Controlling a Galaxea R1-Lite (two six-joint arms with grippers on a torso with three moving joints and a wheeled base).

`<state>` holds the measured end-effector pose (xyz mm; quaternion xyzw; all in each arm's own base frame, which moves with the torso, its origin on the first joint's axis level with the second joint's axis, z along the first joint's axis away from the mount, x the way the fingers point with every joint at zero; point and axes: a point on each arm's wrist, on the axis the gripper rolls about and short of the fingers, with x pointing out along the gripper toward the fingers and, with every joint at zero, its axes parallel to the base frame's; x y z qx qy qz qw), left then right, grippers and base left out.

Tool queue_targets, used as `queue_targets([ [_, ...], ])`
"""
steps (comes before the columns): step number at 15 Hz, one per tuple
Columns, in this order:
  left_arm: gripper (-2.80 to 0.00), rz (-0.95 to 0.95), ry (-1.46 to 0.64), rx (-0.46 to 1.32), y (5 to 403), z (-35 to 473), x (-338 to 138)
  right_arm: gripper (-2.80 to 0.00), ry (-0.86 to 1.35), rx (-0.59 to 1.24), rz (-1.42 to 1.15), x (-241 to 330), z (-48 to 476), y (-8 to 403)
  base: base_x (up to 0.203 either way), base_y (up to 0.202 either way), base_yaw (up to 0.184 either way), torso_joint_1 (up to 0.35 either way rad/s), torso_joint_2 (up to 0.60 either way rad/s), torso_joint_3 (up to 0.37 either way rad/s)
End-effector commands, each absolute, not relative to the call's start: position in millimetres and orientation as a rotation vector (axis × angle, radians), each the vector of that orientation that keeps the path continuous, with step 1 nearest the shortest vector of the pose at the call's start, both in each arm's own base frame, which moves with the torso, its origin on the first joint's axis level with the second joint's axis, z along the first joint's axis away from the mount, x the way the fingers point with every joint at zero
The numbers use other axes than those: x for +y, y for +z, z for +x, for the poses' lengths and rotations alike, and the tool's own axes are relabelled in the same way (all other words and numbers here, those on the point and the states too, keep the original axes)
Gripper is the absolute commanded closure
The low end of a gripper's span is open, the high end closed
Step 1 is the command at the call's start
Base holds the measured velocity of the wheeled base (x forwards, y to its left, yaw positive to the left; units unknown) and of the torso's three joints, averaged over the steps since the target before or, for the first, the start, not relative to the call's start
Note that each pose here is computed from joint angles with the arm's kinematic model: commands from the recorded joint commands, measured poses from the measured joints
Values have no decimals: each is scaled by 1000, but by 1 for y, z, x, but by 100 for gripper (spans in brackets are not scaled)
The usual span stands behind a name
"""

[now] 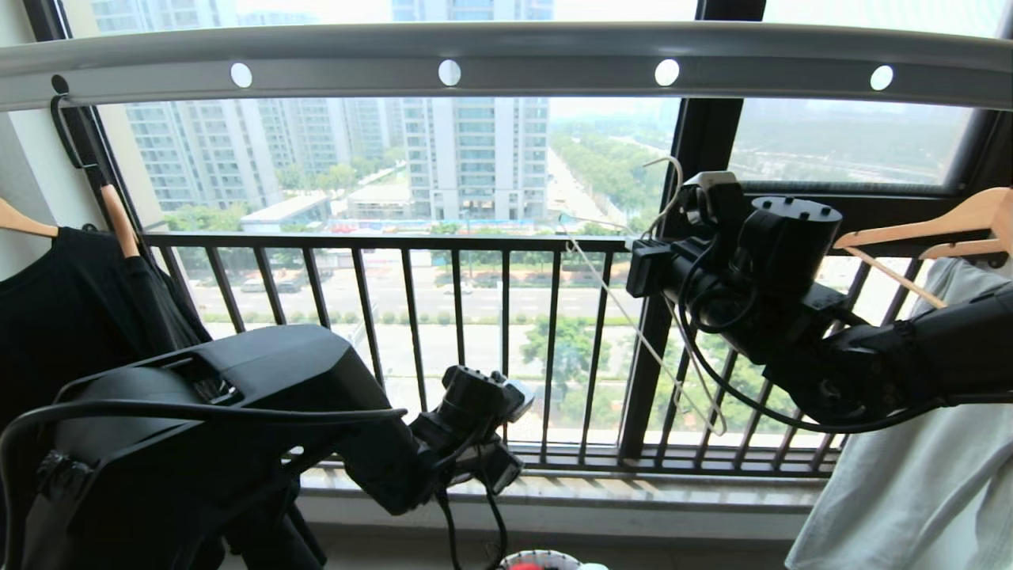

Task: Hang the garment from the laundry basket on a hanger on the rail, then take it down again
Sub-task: Put clothes in the basket, then hang the clothes rack on the clothesline

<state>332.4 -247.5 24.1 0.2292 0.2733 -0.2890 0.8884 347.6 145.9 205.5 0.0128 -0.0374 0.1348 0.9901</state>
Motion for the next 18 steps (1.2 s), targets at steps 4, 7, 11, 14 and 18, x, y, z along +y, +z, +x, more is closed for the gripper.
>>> queue_targets([
  [4,0,462,-568,568,51,328,-227,0,272,-61,22,147,349,200,0,0,0,0,0,0],
  [7,0,442,-565,533,85,299,-207,0,270,5,-19,146,347,178,0,0,0,0,0,0],
  [11,0,381,-532,417,137,277,-184,0,309,-47,-61,163,313,176,0,0,0,0,0,0],
  [14,0,344,-518,328,168,274,-178,0,307,-84,-71,174,281,189,0,0,0,0,0,0],
  [18,0,332,-513,287,212,243,-158,0,288,-164,-115,184,243,219,0,0,0,0,0,0],
])
